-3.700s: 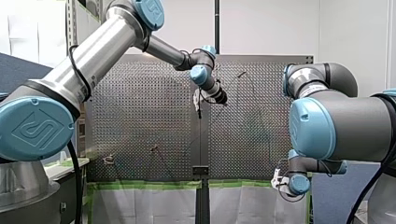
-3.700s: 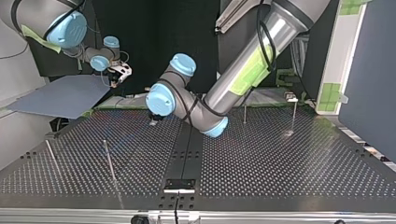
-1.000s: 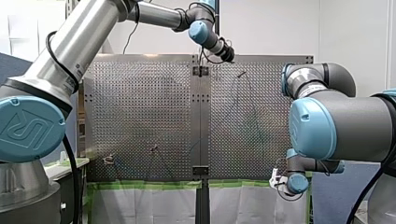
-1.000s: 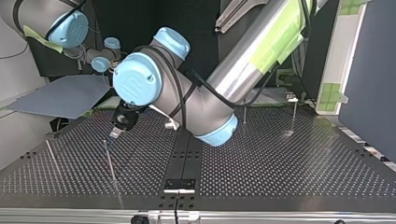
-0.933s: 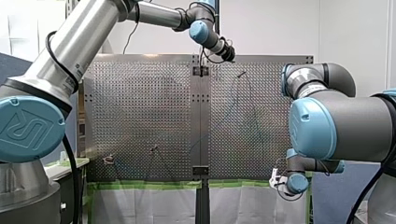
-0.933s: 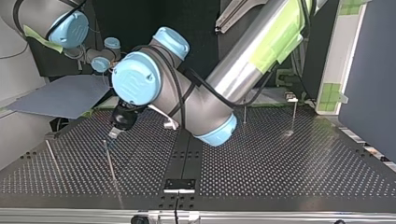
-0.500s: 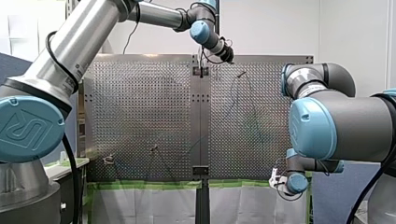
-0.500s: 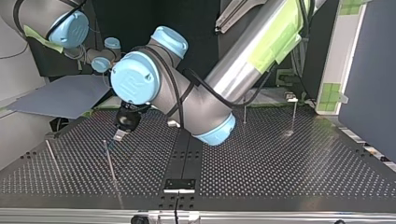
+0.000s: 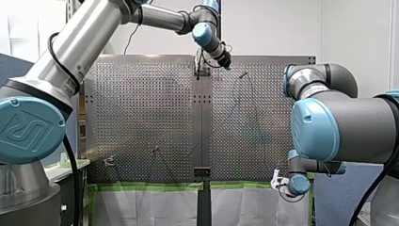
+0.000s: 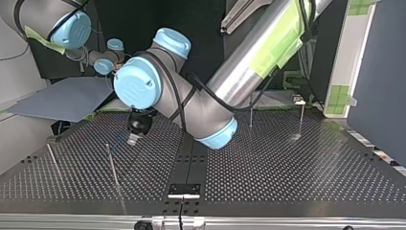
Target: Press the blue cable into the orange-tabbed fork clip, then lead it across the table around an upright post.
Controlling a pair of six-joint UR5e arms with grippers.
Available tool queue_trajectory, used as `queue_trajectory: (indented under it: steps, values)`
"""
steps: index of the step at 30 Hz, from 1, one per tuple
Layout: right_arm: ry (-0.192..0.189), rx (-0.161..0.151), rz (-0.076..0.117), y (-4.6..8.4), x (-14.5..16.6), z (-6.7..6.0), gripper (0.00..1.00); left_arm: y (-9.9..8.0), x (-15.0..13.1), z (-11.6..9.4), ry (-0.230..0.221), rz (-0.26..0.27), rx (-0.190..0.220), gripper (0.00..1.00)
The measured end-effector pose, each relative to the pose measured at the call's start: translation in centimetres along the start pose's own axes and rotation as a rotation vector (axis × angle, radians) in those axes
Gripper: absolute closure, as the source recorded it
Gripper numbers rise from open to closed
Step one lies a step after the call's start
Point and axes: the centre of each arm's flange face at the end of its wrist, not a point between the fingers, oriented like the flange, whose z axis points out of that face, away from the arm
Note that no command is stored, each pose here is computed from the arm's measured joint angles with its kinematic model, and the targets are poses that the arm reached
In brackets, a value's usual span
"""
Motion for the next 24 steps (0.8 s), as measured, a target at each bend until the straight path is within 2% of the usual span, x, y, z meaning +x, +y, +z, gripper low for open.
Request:
queue_trajectory:
  steps: [4, 9, 20, 24]
  values:
    - [0.0, 0.0, 0.0, 0.0, 0.0, 0.0, 1.0, -0.5, 0.8, 1.1, -0.001, 0.02, 0.001, 0.0]
    - [-0.003, 0.0, 0.0, 0.0, 0.0, 0.0, 1.0, -1.0, 0.5, 1.9, -0.033, 0.025, 0.001, 0.0]
    - [-0.002, 0.0, 0.0, 0.0, 0.0, 0.0, 1.0, -0.7, 0.1, 1.8, -0.054, 0.051, -0.069, 0.0]
    - [-0.002, 0.0, 0.0, 0.0, 0.0, 0.0, 1.0, -0.7, 0.1, 1.8, -0.055, 0.052, -0.076, 0.0]
